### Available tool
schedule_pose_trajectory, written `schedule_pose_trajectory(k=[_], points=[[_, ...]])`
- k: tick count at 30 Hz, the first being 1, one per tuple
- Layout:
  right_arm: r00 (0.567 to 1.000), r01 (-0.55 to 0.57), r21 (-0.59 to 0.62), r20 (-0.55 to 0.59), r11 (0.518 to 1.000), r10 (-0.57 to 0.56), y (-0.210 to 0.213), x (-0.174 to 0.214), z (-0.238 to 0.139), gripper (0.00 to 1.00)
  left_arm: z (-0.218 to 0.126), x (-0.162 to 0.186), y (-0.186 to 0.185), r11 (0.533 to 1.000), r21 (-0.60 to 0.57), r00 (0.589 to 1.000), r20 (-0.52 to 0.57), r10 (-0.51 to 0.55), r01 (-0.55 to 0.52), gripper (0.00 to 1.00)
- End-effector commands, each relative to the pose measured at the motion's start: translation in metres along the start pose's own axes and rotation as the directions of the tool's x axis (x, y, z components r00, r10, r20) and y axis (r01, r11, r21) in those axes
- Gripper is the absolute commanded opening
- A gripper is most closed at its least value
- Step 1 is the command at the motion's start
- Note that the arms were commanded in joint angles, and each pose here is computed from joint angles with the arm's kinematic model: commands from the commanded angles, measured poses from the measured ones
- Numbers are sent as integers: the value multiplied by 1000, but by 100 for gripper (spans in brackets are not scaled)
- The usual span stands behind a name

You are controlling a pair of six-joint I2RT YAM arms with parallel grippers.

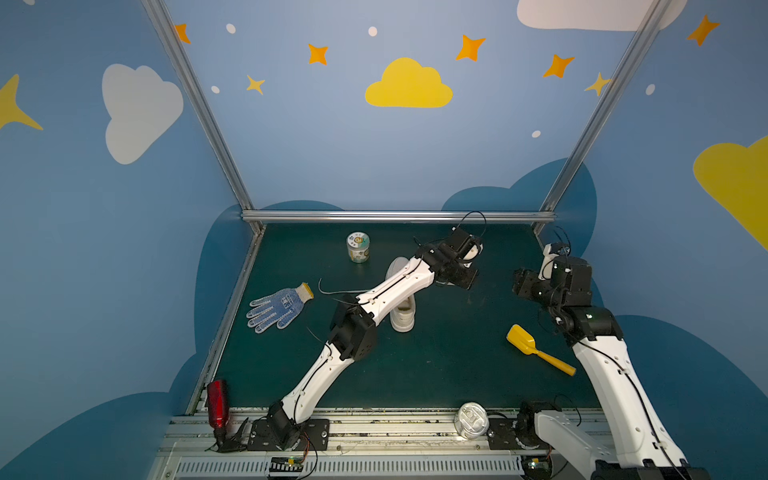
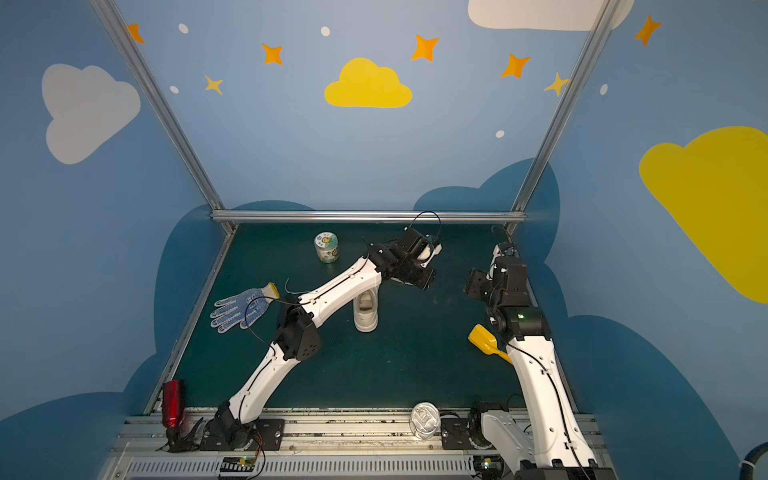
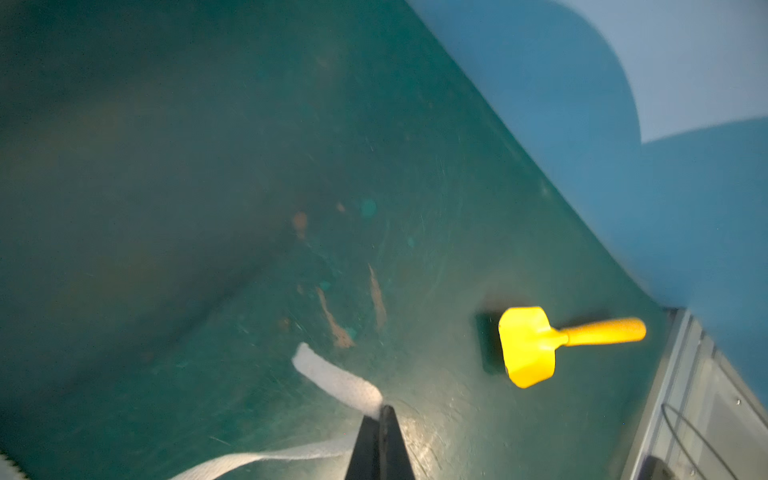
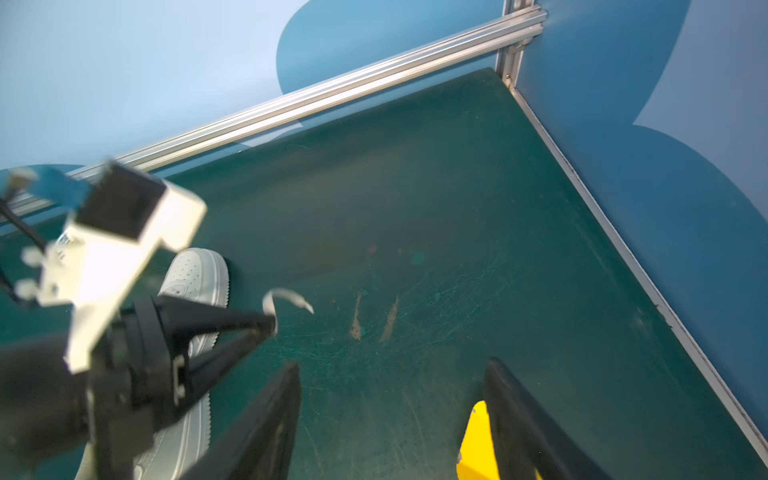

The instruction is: Tie the shoes

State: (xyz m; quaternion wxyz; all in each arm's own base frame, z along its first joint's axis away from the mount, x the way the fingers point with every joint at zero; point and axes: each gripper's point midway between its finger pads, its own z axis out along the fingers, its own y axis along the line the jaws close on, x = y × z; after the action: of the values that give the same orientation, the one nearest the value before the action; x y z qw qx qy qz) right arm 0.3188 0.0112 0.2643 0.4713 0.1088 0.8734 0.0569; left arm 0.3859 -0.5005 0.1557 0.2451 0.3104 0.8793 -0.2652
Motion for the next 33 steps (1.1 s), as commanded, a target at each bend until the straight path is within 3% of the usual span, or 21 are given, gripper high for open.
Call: schedule_pose_trajectory(k=[1,7,9,15,18,21,27,33], points=[[1000,1,-28,-6,1000,-1,2,2,-3,70,-2,17,-14,999,12,997,-53,51,-50,3],[1000,-3,-34,-8,999,3,2,2,-1,70,-4,55,-24,996,29,986,-145,86,-82,3],[1000,-7,-36,-9,999,7,1,3,1,70,-2,65,-20,996,19,982,-169,85,-83,8],[999,-28,-38,-32,999,27,2,3,12,70,15,48,6,998,-22,986,-160,51,-55,13],[998,-29,-40,-54,999,27,4,3,18,70,21,33,22,999,-25,989,-149,22,-26,46],[996,-15,-30,-92,999,12,2,7,25,70,15,16,29,1000,-21,995,-99,4,-7,61],[970,-9,8,-241,1000,10,-5,33,46,70,-14,-12,32,999,-29,1000,-6,-18,18,68],[904,32,-4,-426,999,-31,-5,66,64,69,-61,-36,40,998,-50,997,68,-41,44,70]])
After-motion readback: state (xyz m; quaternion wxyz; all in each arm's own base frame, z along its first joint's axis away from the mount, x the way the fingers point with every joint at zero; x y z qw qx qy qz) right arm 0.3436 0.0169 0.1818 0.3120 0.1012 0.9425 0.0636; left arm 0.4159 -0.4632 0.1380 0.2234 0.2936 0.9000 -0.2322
